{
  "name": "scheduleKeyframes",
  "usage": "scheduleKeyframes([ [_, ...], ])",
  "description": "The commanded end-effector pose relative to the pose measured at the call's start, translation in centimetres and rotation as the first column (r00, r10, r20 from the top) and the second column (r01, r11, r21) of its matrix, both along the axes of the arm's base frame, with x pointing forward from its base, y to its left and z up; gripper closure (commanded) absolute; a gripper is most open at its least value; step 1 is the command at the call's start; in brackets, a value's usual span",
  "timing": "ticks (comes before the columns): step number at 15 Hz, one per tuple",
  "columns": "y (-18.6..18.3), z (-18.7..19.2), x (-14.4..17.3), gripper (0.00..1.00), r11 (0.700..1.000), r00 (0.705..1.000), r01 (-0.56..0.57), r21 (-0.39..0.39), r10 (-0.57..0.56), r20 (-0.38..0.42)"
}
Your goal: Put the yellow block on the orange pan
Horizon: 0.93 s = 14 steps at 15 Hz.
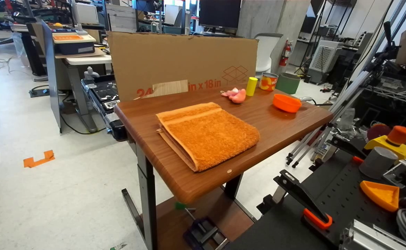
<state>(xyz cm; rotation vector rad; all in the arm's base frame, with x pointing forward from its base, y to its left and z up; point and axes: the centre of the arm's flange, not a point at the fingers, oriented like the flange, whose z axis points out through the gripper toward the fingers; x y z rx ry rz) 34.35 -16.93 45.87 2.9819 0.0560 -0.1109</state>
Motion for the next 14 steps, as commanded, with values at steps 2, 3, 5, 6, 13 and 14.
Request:
scheduleKeyframes([
  [2,3.1,-3.8,9.5,0.00,0.980,0.987,0.126,0.152,-0.140,0.083],
  [3,3.7,-4.5,11.4,0.00,0.975,0.980,0.149,0.166,-0.169,0.109],
  [5,4.5,-5.6,15.6,0.00,0.960,0.956,0.196,0.198,-0.232,0.179],
  [6,4.5,-6.1,17.4,0.00,0.953,0.942,0.226,0.203,-0.267,0.205],
  [13,4.3,-9.9,26.8,0.00,0.878,0.843,0.394,0.271,-0.463,0.275],
  [14,4.0,-10.7,27.9,0.00,0.871,0.834,0.415,0.261,-0.479,0.274],
])
